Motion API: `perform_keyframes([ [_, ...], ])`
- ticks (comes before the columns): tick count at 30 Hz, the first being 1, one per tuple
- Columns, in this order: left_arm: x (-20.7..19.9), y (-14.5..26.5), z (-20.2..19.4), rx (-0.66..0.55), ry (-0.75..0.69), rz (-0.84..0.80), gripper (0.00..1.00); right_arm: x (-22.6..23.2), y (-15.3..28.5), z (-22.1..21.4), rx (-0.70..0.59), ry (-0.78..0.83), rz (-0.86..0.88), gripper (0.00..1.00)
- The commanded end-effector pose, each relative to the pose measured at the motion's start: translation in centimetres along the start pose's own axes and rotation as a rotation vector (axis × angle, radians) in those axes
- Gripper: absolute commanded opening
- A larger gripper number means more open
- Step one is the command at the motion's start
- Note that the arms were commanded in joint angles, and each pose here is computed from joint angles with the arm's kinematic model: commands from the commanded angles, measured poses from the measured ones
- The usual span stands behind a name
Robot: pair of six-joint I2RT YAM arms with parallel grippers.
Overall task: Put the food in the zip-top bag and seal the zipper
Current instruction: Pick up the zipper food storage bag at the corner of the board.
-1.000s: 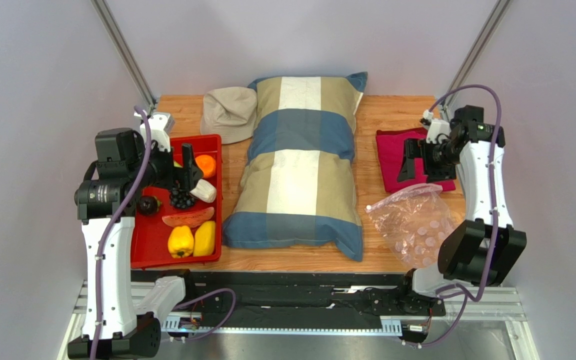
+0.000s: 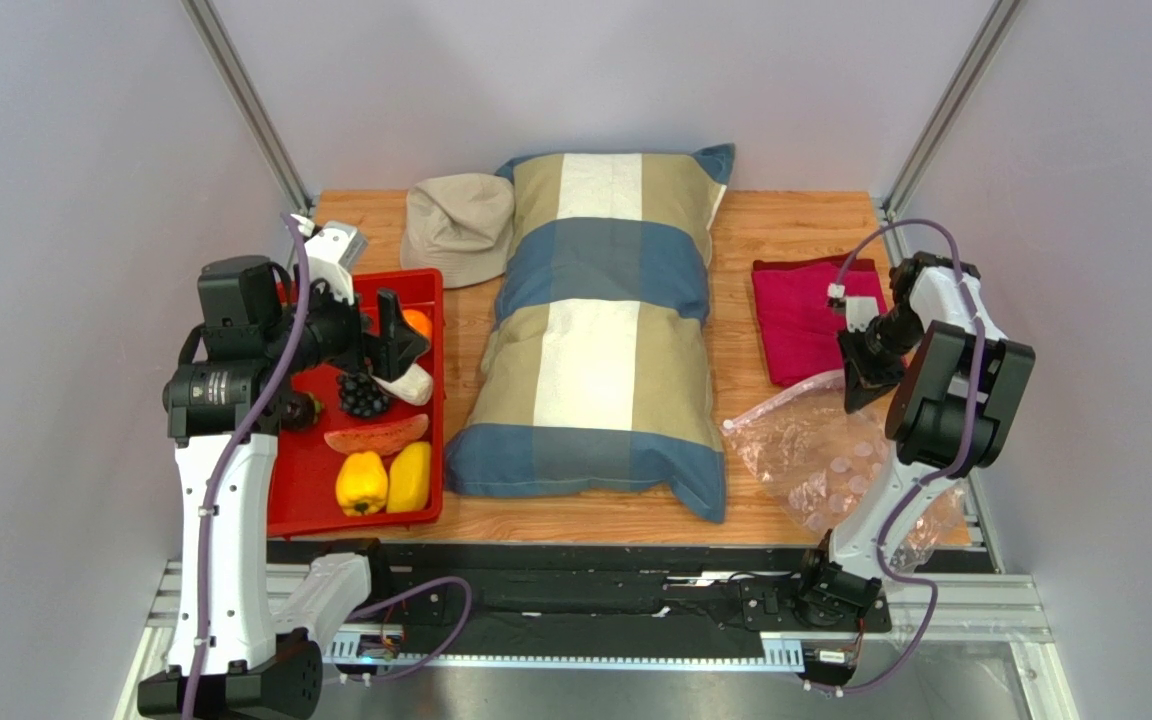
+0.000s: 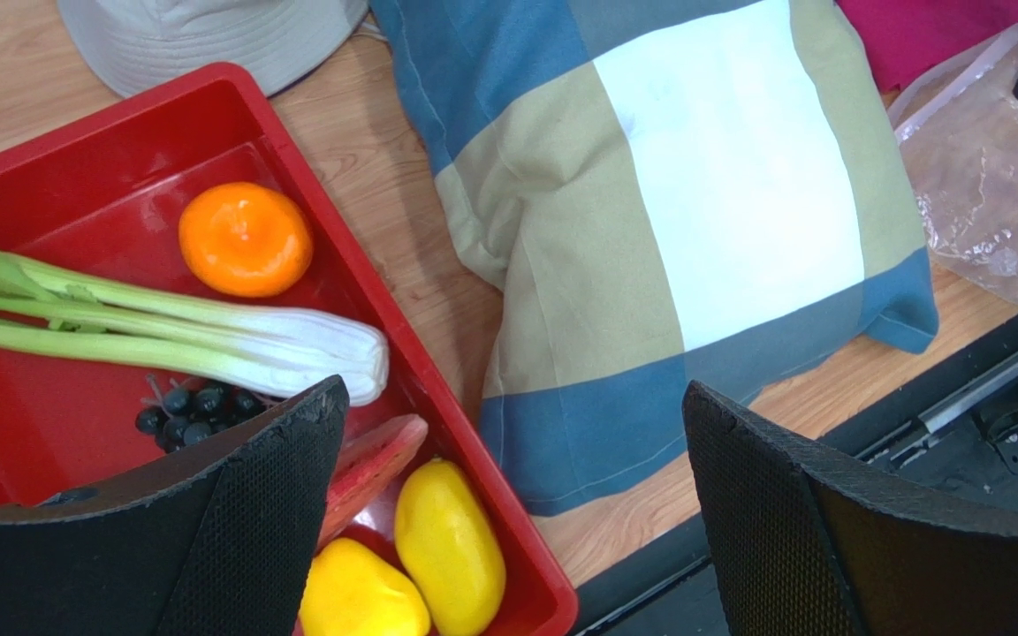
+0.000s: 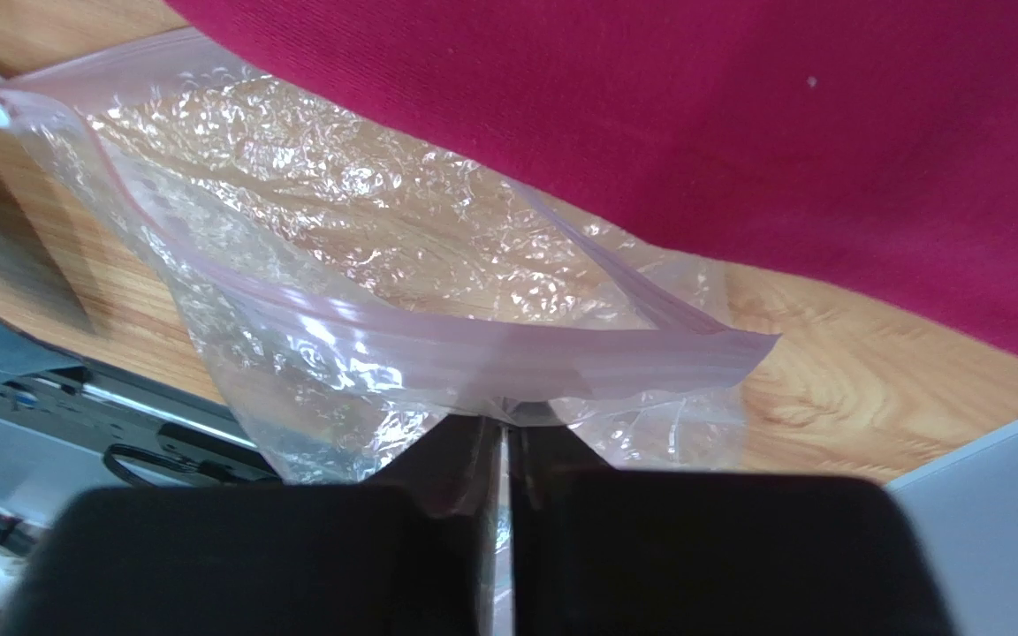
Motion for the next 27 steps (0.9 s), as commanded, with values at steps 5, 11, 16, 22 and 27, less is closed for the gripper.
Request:
perform_keyframes([
  [5,-0.2,-0.3,0.9,-0.06,-0.037,-0.046,0.99,0.1,1.6,0.1,-0.086,0.077,-0.064,0.0],
  [11,-0.5,0.0,0.7,-0.068,-0.041,-0.055,0.99,2.5,5.7,-0.6,-0.217,0.155,-0.048,0.0],
  [16,-0.4,-0.3,0.7,-0.061,-0.056,-0.08,0.99,5.8,10.6,-0.6,-0.372,0.239,0.028,0.0],
  [22,-0.7,-0.8,1.9,-0.066,-0.067,-0.171,0.99,10.2,15.6,-0.2,-0.569,0.439,0.084,0.0],
  [27,-1.7,-2.0,3.9,-0.069,-0.059,-0.301,0.94,15.0,17.9,-0.7,-0.667,0.671,0.109,0.0],
])
Point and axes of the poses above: each gripper's point midway between its finger pads, its own y axis back along the fingers, its own x axis along the line the jaws close on, z = x × y, the point moved 8 cm from there along y, back along the fingers, and after that the axes turned 1 degree about y, right-handed, at the moved point
